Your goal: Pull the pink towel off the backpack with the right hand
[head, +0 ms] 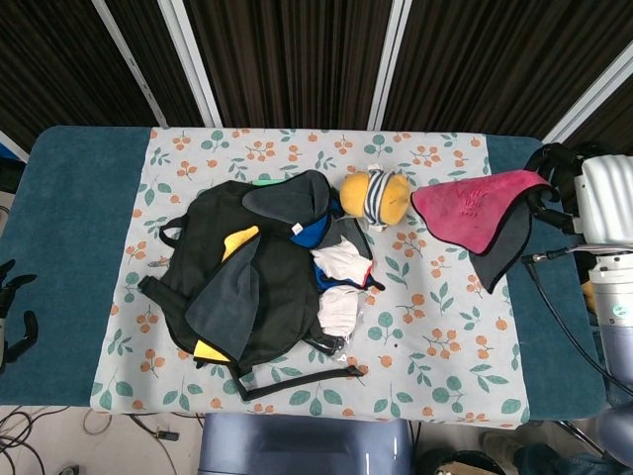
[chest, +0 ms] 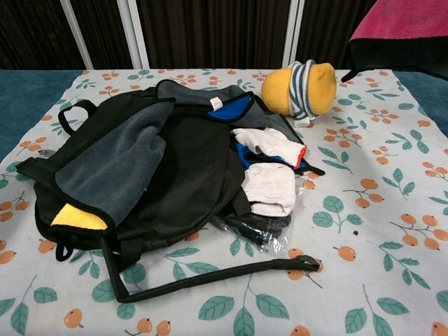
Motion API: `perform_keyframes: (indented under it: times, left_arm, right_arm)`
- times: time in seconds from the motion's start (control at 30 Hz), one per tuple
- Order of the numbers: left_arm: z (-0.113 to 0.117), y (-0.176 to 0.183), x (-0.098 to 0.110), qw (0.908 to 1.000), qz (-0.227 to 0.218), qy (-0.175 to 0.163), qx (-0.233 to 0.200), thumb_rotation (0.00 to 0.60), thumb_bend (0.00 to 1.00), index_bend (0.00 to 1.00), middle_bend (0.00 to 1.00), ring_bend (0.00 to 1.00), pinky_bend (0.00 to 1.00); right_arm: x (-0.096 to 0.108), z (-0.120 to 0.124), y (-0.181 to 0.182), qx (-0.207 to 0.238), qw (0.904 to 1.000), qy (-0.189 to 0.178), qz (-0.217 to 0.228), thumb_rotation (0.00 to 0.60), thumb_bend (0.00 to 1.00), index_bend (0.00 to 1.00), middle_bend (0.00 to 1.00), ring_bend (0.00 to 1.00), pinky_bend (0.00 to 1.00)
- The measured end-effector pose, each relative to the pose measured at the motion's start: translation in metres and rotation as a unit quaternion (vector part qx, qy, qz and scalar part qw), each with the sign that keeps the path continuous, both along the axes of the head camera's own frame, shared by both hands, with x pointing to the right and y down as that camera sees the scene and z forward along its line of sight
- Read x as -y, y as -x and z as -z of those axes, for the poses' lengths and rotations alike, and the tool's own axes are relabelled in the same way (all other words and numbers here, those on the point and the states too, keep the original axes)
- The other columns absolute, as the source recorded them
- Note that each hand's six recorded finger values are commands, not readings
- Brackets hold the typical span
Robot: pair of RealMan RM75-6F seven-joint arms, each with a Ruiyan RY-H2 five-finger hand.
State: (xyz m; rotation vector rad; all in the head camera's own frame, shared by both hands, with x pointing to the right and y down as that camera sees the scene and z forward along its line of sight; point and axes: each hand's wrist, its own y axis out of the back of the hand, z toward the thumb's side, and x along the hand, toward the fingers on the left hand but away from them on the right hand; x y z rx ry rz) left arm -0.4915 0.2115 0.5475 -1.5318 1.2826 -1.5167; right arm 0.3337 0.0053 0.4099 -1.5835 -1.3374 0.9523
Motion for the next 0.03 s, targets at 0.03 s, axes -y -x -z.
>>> perform_keyframes:
  times: [0.03]
  left_arm:
    - [0.0002,0.0002,0.0,1.0,0.0,-0.001,0.0,0.6,0.59,0.23,0.06,0.12,0.01]
  right_arm:
    - [-0.0004,0.0022,0.0004,0.01,0.9999,-0.002,0.001,0.6,0.6,0.82,0.67,0.62,0.42]
